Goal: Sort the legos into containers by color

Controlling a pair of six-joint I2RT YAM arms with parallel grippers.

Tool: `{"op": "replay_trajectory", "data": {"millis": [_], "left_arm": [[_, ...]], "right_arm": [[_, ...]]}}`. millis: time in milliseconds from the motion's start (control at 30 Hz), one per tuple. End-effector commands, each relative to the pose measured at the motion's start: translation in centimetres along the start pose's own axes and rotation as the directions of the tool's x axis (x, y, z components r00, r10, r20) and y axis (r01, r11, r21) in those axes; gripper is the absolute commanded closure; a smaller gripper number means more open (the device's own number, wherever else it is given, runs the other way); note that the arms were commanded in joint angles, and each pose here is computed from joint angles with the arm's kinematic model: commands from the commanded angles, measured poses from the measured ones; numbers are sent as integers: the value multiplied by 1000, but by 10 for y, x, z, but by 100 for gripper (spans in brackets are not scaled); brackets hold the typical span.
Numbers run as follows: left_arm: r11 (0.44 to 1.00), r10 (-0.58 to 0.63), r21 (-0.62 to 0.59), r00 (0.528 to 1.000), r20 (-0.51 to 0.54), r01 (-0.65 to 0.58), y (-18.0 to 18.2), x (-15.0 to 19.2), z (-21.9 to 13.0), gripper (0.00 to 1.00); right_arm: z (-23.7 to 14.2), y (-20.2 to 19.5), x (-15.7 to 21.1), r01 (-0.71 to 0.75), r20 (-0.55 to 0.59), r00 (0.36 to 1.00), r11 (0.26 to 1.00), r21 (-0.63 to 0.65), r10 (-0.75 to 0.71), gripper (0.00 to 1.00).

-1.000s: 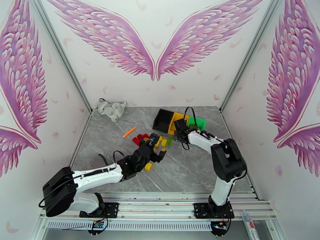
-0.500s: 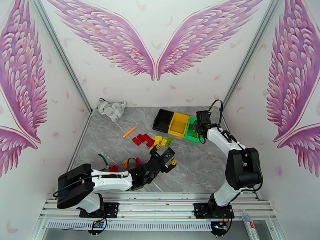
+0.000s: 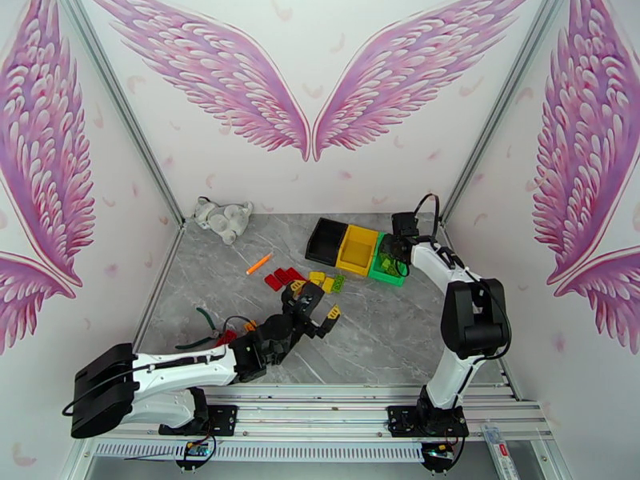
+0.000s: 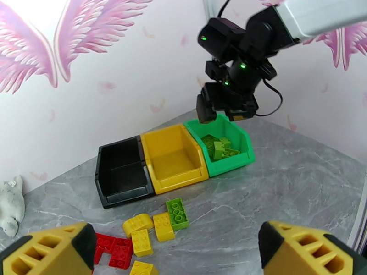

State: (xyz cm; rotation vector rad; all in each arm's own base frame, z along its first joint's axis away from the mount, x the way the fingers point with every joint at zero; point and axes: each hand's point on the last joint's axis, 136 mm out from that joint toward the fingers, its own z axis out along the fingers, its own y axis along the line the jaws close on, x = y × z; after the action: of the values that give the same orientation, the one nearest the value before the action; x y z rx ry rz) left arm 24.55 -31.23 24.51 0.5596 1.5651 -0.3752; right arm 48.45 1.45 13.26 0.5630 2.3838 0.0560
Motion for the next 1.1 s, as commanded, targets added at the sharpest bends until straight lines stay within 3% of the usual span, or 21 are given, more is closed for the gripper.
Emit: {"op": "replay_trajectory", "data": {"millis": [0,133,333,567,1067], "left_arm": [[999,-49,-10,998,-25,49,11,9,-7,1],[997,-80,-14,996,-47,79,17,14,-2,1],[995,-103,-22,991,-82,101,22,21,4,1],[994,-106,-14,991,-85,105,22,21,4,1],[995,-99,8,990,-96,100,18,23,6,1]], "right_arm": [[-34,21,-2,39,50,998,995,-91,-34,25],[-49,44,20,71,45,997,982,-174,-64,19],[-57,82,70,114,9,993,959,-258,-116,19],[-34,118,131,112,-72,988,947,-301,-139,22],[17,127,165,71,-137,985,970,-232,-105,22]]}}
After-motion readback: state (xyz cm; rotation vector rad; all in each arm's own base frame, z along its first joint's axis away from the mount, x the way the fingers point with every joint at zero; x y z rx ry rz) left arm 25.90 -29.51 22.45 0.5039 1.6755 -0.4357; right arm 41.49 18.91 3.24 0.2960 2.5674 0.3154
